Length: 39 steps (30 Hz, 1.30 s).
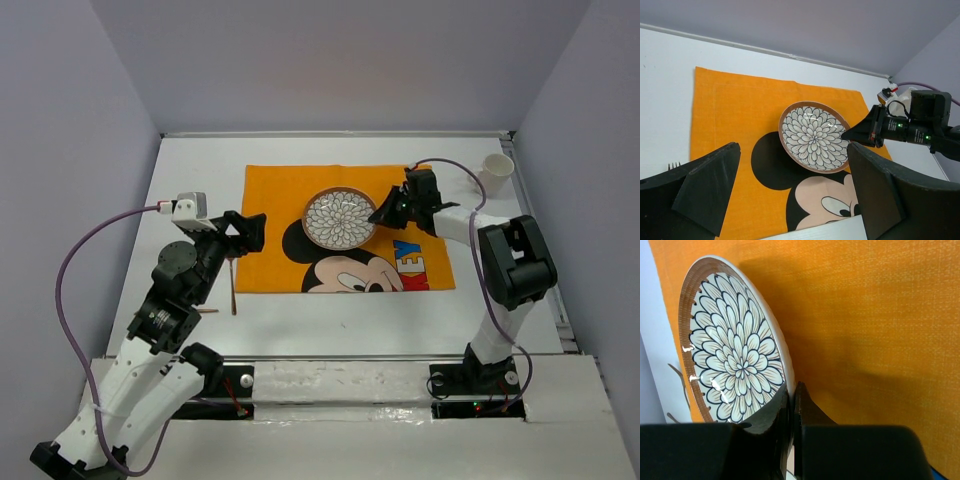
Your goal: Set the dinner table for one person
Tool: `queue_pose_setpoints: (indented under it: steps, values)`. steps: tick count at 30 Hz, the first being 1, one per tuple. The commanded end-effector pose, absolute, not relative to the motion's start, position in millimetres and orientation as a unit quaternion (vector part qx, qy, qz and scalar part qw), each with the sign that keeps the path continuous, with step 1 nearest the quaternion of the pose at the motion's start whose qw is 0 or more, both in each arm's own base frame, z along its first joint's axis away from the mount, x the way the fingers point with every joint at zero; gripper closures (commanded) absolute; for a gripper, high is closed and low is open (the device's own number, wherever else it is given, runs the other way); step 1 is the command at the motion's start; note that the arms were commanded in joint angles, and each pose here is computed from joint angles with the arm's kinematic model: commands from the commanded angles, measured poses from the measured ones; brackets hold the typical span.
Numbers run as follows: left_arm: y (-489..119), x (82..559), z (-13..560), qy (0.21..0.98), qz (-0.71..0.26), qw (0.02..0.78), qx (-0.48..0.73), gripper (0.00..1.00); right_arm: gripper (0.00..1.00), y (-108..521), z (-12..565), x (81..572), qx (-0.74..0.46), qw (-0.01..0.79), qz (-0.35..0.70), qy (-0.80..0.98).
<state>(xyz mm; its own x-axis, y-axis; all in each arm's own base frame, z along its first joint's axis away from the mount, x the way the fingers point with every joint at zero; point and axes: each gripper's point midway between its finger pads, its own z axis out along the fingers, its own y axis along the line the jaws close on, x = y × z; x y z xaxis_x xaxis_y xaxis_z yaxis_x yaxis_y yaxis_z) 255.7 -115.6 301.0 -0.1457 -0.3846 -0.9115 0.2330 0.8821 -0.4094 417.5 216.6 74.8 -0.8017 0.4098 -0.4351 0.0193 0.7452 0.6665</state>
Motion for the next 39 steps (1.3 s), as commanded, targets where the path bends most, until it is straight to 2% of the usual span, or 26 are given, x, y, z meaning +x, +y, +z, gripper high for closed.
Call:
queue_pose_setpoints:
  steps: [1, 2, 3, 4, 6, 7, 11, 17, 24, 27, 30, 34, 36, 38, 39]
  values:
    - [-114.8, 253.9, 304.8, 0.710, -0.239, 0.661, -0.040, 0.01, 1.00, 239.5, 130.3, 450.9, 0.090, 0.355, 0.409, 0.836]
    - [-114.3, 253.4, 305.6, 0.709, -0.239, 0.662, -0.040, 0.01, 0.99, 239.1, 125.1, 449.8, 0.091, 0.351, 0.407, 0.838]
    - [-114.7, 252.7, 306.4, 0.708, -0.241, 0.662, -0.039, 0.01, 0.94, 237.3, 119.7, 449.0, 0.094, 0.350, 0.401, 0.841]
    - [-114.5, 251.6, 307.3, 0.707, -0.243, 0.663, -0.039, 0.01, 0.80, 235.5, 114.7, 447.8, 0.094, 0.349, 0.395, 0.845]
    - [-113.9, 250.8, 307.8, 0.705, -0.244, 0.665, -0.040, 0.01, 0.65, 229.1, 101.5, 442.3, 0.103, 0.342, 0.378, 0.854]
    - [-113.6, 250.3, 308.5, 0.704, -0.245, 0.665, -0.040, 0.01, 0.48, 226.9, 101.5, 441.3, 0.104, 0.345, 0.373, 0.855]
    - [-116.8, 249.4, 309.0, 0.704, -0.252, 0.663, -0.035, 0.01, 0.20, 213.1, 98.1, 434.8, 0.111, 0.355, 0.339, 0.864]
    - [-119.1, 250.7, 314.2, 0.701, -0.254, 0.666, -0.027, 0.01, 0.02, 192.1, 103.7, 420.4, 0.099, 0.374, 0.289, 0.876]
    - [-127.2, 251.8, 320.6, 0.708, -0.251, 0.660, 0.006, 0.01, 0.00, 134.2, 120.8, 399.7, 0.100, 0.416, 0.157, 0.890]
    - [-122.9, 251.1, 317.6, 0.709, -0.240, 0.663, 0.006, 0.01, 0.00, 112.0, 135.5, 400.5, 0.110, 0.435, 0.131, 0.884]
    - [-117.5, 248.2, 317.1, 0.702, -0.236, 0.672, 0.000, 0.01, 0.04, 85.9, 161.1, 407.1, 0.129, 0.464, 0.109, 0.869]
    - [-113.7, 243.6, 317.8, 0.693, -0.234, 0.682, 0.003, 0.01, 0.14, 27.7, 205.8, 433.8, 0.181, 0.514, 0.029, 0.838]
    - [-114.2, 241.1, 319.3, 0.689, -0.237, 0.685, 0.008, 0.01, 0.22, -5.9, 207.0, 447.9, 0.209, 0.513, -0.014, 0.832]
    - [-115.3, 238.1, 320.9, 0.686, -0.242, 0.686, 0.013, 0.01, 0.26, -27.9, 228.8, 464.9, 0.232, 0.529, -0.031, 0.816]
    - [-116.6, 236.7, 321.6, 0.684, -0.245, 0.687, 0.019, 0.01, 0.27, -46.8, 221.3, 472.1, 0.248, 0.520, -0.056, 0.815]
